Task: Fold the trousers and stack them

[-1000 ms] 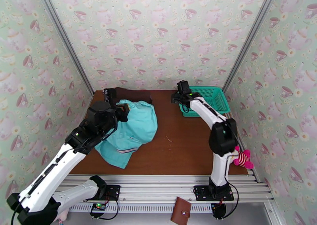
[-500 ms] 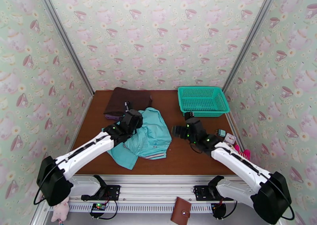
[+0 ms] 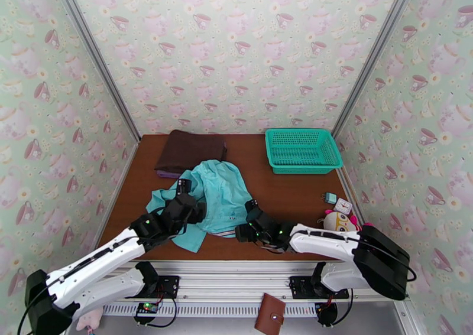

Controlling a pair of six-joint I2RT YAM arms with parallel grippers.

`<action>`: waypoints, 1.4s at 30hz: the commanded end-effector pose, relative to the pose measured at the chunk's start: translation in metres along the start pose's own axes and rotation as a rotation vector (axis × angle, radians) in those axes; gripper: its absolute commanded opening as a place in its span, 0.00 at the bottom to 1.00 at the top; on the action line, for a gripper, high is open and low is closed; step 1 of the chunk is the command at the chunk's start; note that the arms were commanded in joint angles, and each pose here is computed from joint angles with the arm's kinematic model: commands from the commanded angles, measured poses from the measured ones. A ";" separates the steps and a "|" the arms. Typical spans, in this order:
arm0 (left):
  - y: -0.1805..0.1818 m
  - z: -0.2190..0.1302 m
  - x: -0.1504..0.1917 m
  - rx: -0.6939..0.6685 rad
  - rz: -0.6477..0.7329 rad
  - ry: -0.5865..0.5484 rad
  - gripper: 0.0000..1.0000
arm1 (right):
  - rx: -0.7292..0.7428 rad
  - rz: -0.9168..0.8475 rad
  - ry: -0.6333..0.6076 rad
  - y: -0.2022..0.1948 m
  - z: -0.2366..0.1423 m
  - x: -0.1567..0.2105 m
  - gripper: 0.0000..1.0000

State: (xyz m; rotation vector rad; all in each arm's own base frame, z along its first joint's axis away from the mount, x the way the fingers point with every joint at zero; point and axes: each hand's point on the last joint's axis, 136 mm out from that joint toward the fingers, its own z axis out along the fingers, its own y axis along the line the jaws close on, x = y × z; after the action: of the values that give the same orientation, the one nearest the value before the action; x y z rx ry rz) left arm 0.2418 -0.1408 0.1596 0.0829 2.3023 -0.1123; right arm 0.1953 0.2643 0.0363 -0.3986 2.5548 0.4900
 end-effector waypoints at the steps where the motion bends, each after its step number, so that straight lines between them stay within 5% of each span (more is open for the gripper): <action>1: -0.008 0.002 0.011 0.023 -0.020 0.021 0.92 | 0.016 0.008 -0.050 0.011 0.013 -0.015 0.71; 6: -0.014 -0.002 0.011 0.041 -0.012 0.003 0.92 | 0.082 -0.010 -0.062 0.003 0.021 -0.019 0.34; 8: -0.010 -0.006 0.011 0.028 -0.002 -0.003 0.92 | 0.133 -0.038 -0.074 -0.004 0.012 -0.025 0.03; 13: 0.003 -0.010 0.014 -0.004 0.000 -0.010 0.93 | 0.228 -0.059 -0.163 -0.030 -0.039 -0.060 0.00; 22: -0.002 0.000 0.021 0.013 -0.008 -0.014 0.92 | 0.521 0.069 -0.360 -0.147 -0.184 -0.160 0.00; 25: -0.013 0.010 0.022 0.034 0.011 -0.004 0.91 | 0.589 0.112 -0.406 -0.179 -0.206 -0.191 0.24; 28: -0.022 0.020 0.026 0.037 0.028 0.020 0.91 | 0.593 0.092 -0.380 -0.186 -0.202 -0.212 0.69; 30: -0.024 0.026 0.032 0.030 0.043 0.046 0.91 | 0.504 0.080 -0.369 -0.170 -0.197 -0.215 0.80; 37: -0.005 0.036 0.061 -0.062 0.045 0.125 0.88 | 0.039 -0.080 -0.337 -0.041 -0.164 -0.145 0.81; 42: 0.009 0.040 0.076 -0.102 -0.023 0.172 0.87 | -0.037 -0.249 -0.164 0.018 -0.095 -0.079 0.81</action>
State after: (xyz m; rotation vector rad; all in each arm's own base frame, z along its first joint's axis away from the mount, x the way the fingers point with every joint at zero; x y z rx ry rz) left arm 0.2267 -0.1451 0.0869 0.0875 2.4349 -0.0162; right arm 0.2295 0.2284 0.1999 -0.5764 2.2305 0.4247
